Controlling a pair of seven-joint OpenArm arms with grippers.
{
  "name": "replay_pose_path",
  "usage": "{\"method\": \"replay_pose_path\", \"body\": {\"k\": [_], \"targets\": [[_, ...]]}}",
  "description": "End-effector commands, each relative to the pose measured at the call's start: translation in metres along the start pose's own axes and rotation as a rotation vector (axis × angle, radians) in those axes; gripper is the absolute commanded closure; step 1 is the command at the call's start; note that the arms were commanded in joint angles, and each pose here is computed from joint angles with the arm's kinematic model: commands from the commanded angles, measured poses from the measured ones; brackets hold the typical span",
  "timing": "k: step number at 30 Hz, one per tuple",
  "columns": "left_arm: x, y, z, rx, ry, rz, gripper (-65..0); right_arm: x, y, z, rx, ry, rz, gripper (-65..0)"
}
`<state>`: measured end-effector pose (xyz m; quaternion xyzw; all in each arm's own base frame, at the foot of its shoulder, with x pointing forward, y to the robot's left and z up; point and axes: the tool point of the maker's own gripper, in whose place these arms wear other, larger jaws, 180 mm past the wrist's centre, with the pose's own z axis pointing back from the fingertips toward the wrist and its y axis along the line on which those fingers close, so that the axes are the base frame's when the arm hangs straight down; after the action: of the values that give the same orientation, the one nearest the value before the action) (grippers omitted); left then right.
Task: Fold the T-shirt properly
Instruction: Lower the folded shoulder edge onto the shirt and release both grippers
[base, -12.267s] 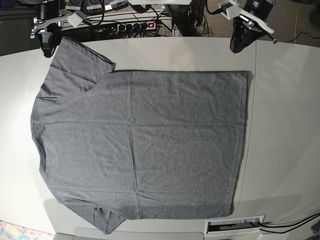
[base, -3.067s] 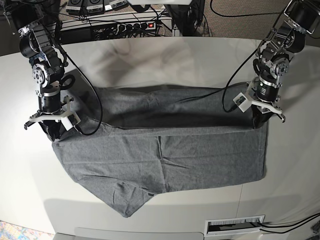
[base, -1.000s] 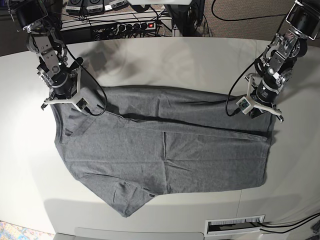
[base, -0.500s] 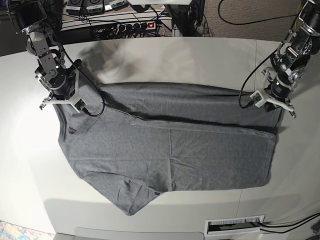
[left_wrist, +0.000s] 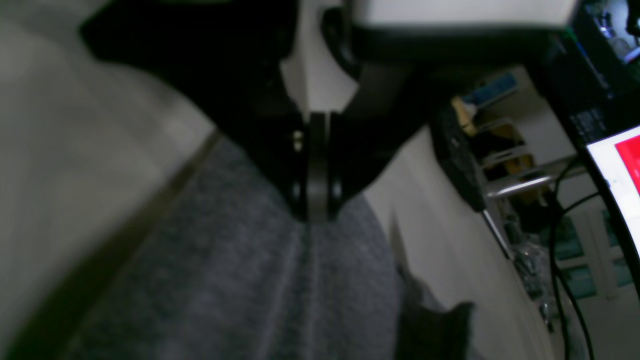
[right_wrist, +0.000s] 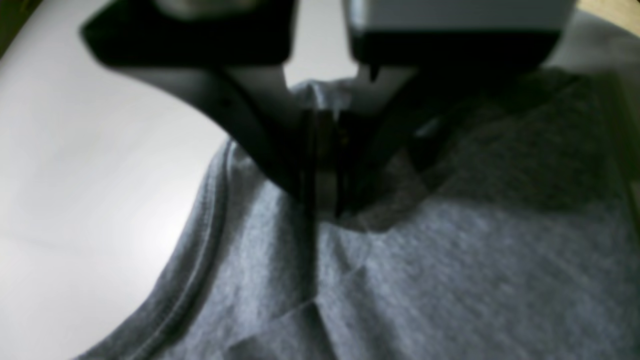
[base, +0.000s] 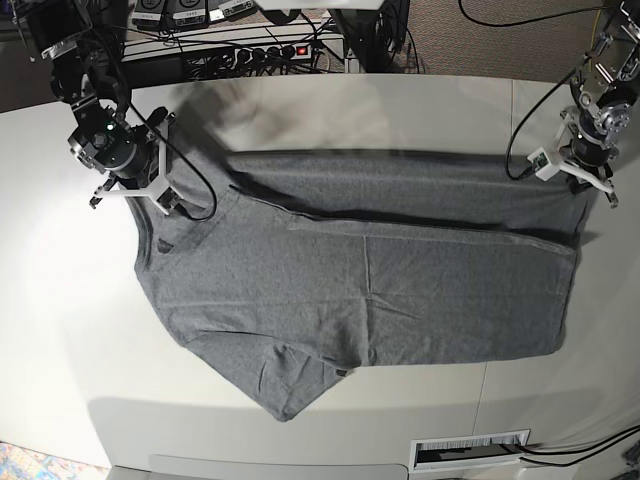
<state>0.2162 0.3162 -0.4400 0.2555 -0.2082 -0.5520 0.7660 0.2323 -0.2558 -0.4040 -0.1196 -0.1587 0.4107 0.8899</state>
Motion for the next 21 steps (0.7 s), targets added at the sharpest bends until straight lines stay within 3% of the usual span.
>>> {"method": "replay_pose_path", "body": {"k": [1, 7, 21], "targets": [[-0.025, -0.087, 0.016, -0.315, 0.091, -0.021, 0.0, -0.028, 0.013, 0.001, 0.055, 0.11, 0.034, 0.0], [-0.033, -0.076, 0.024, -0.301, 0.115, -0.069, 0.0, -0.022, 0.0, 0.018, 0.012, 0.087, 0.098, 0.0], [-0.035, -0.071, 0.035, -0.311, 0.146, -0.104, 0.0, -0.005, 0.001, 0.027, 0.001, 0.027, 0.119, 0.0]]}}
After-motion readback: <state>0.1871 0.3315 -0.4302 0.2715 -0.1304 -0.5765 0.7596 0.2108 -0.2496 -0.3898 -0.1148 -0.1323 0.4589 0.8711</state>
